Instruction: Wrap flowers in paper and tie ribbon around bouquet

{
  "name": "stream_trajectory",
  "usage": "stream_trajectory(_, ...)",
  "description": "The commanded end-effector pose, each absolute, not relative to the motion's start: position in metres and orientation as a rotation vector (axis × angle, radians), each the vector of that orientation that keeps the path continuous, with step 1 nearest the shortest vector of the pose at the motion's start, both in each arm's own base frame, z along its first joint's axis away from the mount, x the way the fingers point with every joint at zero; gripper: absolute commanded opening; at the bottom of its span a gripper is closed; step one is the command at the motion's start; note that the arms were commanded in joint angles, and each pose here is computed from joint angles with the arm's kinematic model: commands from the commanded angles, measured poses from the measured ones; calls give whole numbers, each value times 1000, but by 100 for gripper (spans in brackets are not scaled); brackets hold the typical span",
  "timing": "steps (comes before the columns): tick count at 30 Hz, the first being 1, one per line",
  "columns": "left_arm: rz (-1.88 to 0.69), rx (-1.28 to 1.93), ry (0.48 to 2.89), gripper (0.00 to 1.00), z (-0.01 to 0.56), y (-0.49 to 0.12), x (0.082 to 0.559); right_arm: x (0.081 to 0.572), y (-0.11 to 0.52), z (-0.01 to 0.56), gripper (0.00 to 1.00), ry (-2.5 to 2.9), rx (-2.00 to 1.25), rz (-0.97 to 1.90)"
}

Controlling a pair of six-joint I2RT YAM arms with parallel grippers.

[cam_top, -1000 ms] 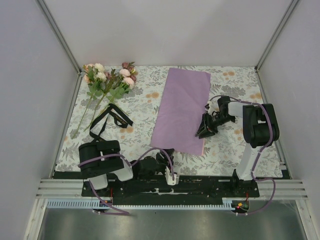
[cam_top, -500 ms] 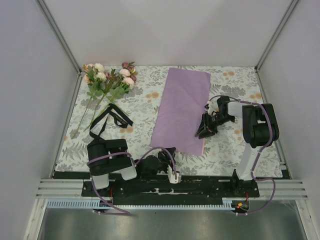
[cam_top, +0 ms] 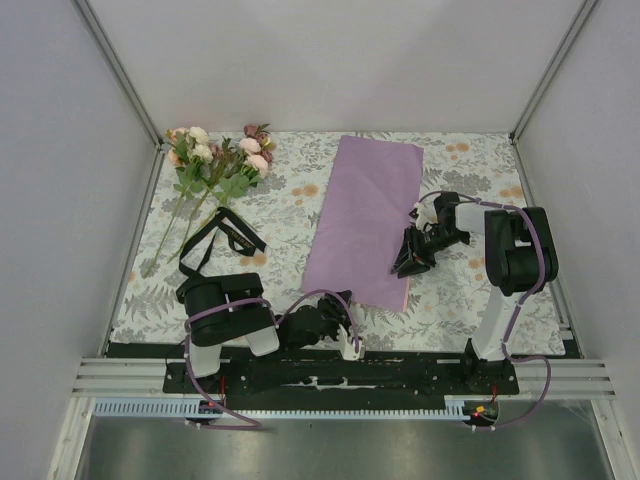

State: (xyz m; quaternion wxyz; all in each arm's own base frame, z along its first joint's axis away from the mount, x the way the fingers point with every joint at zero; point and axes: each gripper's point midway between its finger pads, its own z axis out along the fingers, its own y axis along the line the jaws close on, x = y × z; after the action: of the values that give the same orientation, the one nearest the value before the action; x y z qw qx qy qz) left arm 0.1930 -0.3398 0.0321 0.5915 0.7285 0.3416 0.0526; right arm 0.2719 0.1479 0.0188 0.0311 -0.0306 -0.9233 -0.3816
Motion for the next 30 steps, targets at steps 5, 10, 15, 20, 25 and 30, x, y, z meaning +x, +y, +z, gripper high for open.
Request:
stream_trajectory(5, 160, 1595, 703, 38, 60, -360, 205, 274, 145, 13, 39, -2859, -84, -1113)
stream_trajectory(10, 197, 1576, 680, 38, 64, -369, 211, 274, 145, 12, 39, -2858, -89, -1110)
stream_trajectory(15, 212, 1558, 687, 19, 69, -378, 217, 277, 151, 22, 39, -2846, -58, -1184)
stream_trajectory(20, 146, 1481, 853, 2, 85, -371, 223, 323, 137, 118, 54, -3032, 21, -1575)
stream_trajectory(25, -81, 1211, 1277, 2, 126, -358, 248, 350, 83, 188, 89, -3257, -92, -1675)
stream_trajectory(30, -331, 927, 1491, 2, 169, -345, 264, 328, 66, 167, 94, -3232, -307, -1585)
